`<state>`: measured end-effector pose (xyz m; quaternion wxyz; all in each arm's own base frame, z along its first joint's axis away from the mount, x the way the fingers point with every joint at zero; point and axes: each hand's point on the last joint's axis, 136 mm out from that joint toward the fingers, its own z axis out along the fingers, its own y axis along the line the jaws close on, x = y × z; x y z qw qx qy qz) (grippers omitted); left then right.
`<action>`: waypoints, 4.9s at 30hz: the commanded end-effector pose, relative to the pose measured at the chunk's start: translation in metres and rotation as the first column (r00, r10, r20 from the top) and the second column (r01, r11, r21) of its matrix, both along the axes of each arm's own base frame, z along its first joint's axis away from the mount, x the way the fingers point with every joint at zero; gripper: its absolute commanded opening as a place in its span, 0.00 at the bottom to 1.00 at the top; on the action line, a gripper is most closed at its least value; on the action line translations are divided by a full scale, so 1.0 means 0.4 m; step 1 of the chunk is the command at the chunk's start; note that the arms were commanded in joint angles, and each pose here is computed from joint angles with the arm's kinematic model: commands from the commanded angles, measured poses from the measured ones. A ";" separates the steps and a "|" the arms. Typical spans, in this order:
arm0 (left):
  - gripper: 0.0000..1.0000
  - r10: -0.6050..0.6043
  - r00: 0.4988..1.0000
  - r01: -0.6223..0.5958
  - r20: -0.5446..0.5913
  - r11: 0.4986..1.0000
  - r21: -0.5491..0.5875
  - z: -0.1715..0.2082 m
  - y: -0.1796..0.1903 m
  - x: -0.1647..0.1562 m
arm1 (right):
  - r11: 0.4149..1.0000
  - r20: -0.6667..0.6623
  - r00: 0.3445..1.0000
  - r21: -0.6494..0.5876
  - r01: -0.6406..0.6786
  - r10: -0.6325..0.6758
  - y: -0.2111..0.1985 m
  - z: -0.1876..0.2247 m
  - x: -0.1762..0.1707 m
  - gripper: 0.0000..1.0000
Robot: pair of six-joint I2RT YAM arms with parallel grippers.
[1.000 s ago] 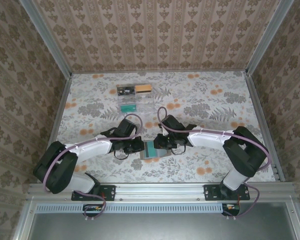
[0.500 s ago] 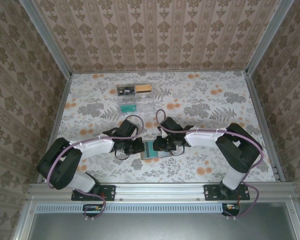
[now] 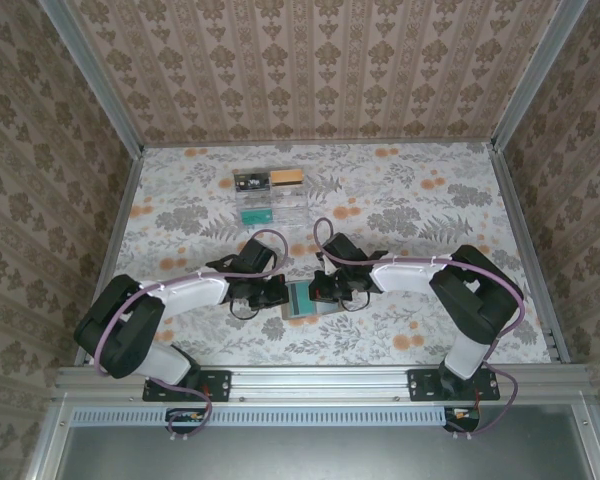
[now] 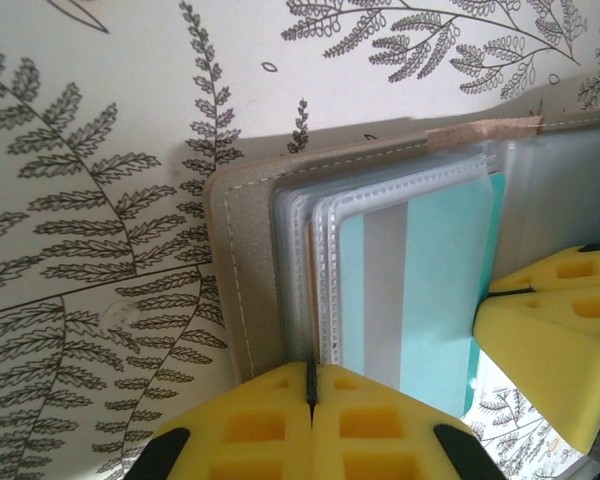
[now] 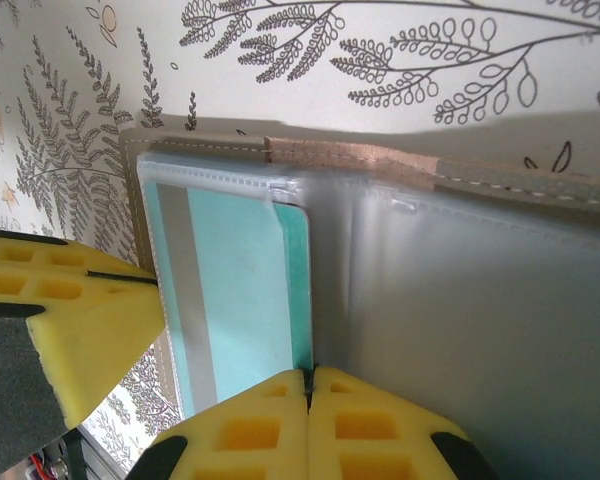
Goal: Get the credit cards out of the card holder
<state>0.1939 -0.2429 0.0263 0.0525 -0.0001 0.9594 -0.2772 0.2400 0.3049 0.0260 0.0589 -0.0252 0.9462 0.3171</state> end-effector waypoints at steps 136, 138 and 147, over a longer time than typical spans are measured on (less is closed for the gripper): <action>0.42 0.181 0.953 0.016 0.242 0.770 -0.638 0.512 -0.068 0.195 | 0.851 0.342 0.925 0.523 -0.044 -0.163 -0.088 0.541 0.185 0.00; 0.41 0.174 0.954 0.027 0.242 0.760 -0.650 0.520 -0.076 0.198 | 0.846 0.336 0.928 0.532 -0.047 -0.160 -0.083 0.539 0.189 0.00; 0.36 0.126 0.965 0.057 0.228 0.752 -0.657 0.514 -0.107 0.201 | 0.825 0.334 0.932 0.560 -0.076 -0.142 -0.069 0.551 0.187 0.00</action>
